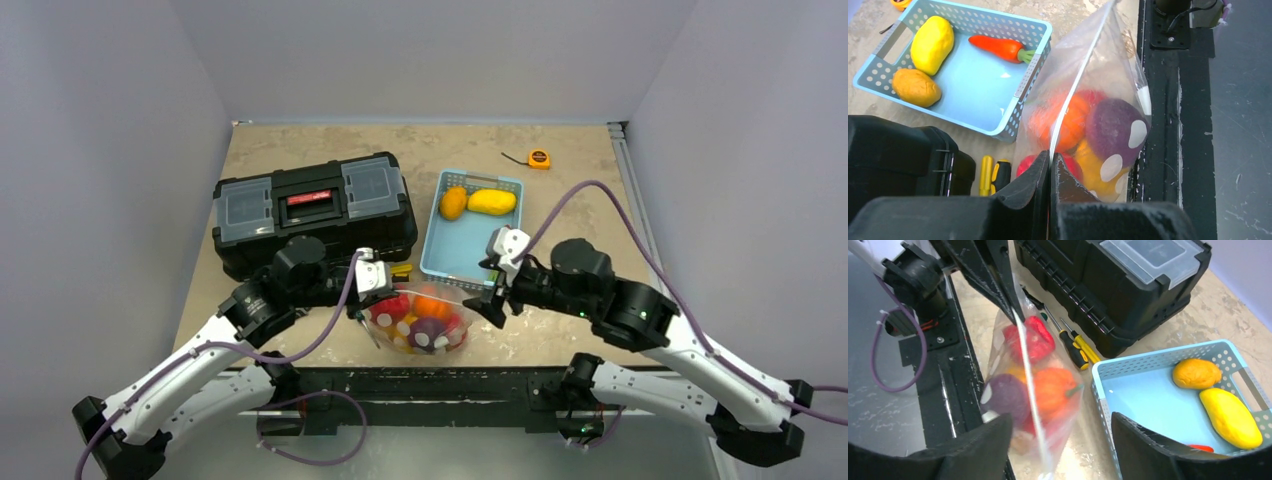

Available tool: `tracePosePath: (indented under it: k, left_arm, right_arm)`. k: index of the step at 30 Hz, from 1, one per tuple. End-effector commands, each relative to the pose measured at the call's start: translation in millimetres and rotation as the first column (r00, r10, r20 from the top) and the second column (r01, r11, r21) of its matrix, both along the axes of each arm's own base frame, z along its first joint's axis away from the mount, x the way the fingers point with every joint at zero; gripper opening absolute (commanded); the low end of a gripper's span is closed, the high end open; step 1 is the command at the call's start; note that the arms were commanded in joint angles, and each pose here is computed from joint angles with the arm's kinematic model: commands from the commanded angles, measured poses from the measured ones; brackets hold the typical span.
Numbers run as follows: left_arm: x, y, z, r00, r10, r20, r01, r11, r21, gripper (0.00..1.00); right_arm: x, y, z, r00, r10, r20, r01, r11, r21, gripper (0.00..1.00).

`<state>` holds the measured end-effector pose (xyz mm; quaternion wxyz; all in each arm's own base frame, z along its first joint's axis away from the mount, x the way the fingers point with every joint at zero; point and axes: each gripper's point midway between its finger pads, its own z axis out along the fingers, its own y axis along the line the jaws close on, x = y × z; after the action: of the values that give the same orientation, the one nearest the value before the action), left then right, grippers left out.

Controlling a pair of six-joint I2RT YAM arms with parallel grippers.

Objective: Place the food in the zip-top bag and seal the zipper
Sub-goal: Zip the zipper food storage bag at the center of the board, then place the zipper food storage bag at the center of the board.

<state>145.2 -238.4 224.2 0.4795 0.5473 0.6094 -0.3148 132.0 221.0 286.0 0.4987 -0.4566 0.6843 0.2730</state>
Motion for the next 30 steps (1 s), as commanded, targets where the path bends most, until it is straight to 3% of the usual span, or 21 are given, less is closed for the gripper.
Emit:
tracePosePath:
  k: [1, 9, 13, 19, 27, 30]
  left_arm:
    - [-4, -7, 15, 0.999, -0.046, 0.017, 0.047, 0.998, -0.044, 0.0]
    - [-4, -6, 15, 0.999, -0.046, 0.017, 0.046, 0.998, -0.037, 0.0]
    - [-2, -6, 15, 0.999, -0.042, 0.02, 0.042, 0.999, -0.032, 0.0]
    - [-3, -6, 16, 0.999, -0.047, 0.021, 0.047, 0.998, -0.033, 0.0]
    - [-5, -6, 20, 0.998, -0.05, 0.025, 0.051, 0.998, -0.046, 0.0]
    - [-5, -6, 22, 0.999, -0.046, 0.029, 0.048, 0.997, -0.058, 0.0]
  right_arm:
    - [16, 32, 27, 0.998, 0.036, 0.053, -0.039, 0.998, 0.057, 0.73]
    - [-1, 91, 7, 0.957, 0.277, -0.082, -0.272, 0.96, 0.061, 0.75]
    - [-3, 109, -7, 0.952, 0.283, -0.121, -0.275, 0.958, 0.079, 0.73]
    - [23, 113, -25, 0.979, 0.136, -0.152, -0.133, 0.991, 0.03, 0.55]
    - [27, 114, -47, 0.977, 0.11, -0.184, -0.117, 0.993, -0.028, 0.24]
    - [32, 110, -55, 0.98, 0.076, -0.186, -0.087, 0.995, -0.056, 0.22]
